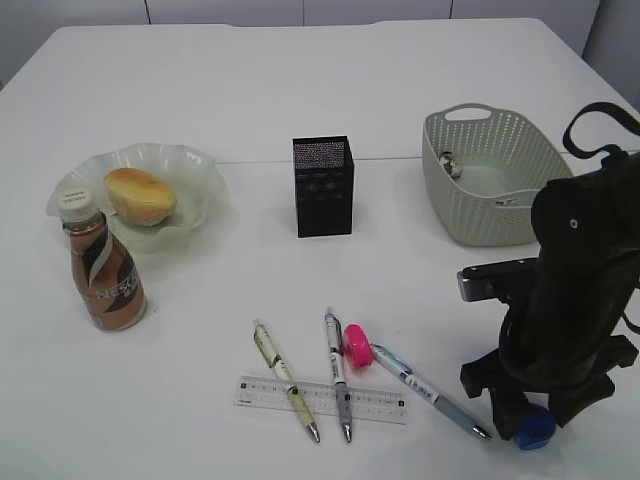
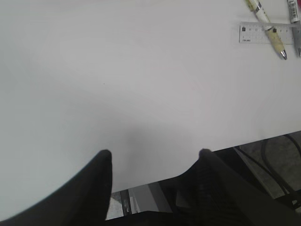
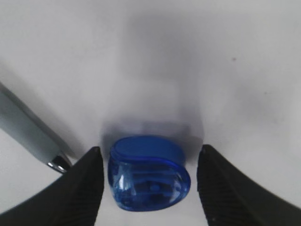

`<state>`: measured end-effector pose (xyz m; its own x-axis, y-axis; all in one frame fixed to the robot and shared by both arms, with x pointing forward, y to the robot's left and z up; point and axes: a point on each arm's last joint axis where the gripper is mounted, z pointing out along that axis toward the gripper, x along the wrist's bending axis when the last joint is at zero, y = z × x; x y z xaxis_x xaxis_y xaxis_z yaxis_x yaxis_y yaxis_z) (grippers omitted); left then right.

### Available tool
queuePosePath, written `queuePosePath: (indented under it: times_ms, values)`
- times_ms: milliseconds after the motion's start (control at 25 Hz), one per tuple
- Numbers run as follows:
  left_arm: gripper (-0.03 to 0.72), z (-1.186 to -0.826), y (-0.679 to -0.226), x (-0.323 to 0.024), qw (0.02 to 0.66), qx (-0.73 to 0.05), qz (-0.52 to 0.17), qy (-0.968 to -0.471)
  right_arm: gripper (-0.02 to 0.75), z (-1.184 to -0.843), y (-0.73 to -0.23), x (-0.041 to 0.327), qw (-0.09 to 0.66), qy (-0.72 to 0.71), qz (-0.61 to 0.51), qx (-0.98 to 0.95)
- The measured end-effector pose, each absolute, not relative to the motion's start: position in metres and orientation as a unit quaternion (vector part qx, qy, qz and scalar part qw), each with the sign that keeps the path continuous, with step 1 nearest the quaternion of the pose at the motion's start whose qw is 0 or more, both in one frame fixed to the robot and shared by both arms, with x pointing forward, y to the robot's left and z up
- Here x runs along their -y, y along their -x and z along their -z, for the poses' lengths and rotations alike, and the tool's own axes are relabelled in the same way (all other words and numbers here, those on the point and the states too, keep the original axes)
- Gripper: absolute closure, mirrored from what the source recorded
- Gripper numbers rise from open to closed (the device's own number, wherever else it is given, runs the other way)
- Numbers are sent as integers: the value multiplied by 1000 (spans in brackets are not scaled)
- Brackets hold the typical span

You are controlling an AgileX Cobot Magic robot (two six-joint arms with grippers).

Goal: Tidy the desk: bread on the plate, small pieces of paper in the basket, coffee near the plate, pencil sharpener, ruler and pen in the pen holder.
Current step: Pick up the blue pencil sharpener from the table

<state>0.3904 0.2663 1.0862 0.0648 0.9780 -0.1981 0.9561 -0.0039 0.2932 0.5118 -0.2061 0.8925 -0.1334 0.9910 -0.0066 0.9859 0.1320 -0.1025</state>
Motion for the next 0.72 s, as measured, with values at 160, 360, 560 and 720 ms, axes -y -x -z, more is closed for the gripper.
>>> queuePosePath:
  times_ms: [160, 360, 560, 720]
  values:
    - [272, -1086, -390, -266, 177, -683, -31, -708, 251, -893, -512, 206, 31, 657, -41, 752]
    - [272, -1086, -390, -266, 177, -683, -31, -708, 251, -893, -512, 206, 32, 657, -42, 752]
    - [272, -1086, -390, -266, 177, -683, -31, -708, 251, -893, -511, 206, 35, 654, -46, 754]
    - [272, -1086, -390, -266, 177, -683, -31, -708, 251, -893, -510, 207, 37, 650, -49, 758]
